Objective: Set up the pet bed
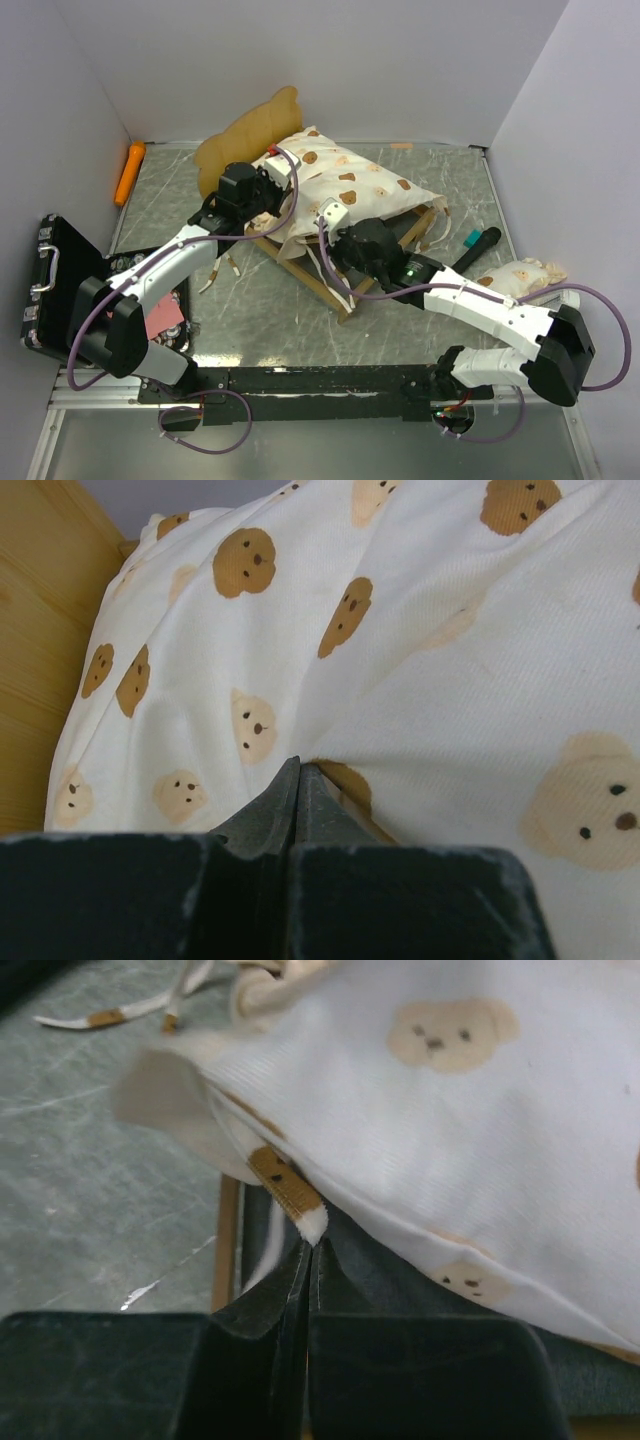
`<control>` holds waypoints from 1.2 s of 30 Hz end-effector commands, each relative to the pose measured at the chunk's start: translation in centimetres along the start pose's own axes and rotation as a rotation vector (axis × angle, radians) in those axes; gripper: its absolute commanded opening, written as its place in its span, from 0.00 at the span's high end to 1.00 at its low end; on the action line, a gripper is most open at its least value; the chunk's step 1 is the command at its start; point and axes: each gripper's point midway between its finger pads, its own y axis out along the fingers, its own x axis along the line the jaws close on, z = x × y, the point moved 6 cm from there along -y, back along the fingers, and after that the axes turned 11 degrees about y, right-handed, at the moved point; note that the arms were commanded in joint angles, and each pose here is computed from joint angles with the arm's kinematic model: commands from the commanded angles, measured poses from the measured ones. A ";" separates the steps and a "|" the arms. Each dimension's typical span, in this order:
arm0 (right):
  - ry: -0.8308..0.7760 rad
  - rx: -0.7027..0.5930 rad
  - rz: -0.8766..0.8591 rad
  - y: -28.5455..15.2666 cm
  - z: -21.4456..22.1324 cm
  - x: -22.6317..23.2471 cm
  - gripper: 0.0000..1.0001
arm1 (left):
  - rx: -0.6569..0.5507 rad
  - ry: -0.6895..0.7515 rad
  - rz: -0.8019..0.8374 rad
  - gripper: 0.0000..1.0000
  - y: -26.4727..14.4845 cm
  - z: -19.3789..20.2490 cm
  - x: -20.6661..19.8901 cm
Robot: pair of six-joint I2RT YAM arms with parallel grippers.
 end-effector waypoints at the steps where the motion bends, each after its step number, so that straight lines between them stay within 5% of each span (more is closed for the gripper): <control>1: -0.044 -0.175 -0.140 -2.7 -6.9 3.1 1.00 | -0.053 0.022 -0.058 0.99 0.0 -2.3 1.7; 17: -0.098 -0.325 -0.197 -6.4 -10.5 4.5 1.00 | -0.061 0.023 0.005 0.99 -5.9 -5.2 1.3; 36: -0.118 -0.278 -0.217 -5.8 -11.7 5.0 1.00 | -0.044 0.069 -0.038 0.99 -9.8 -3.9 4.8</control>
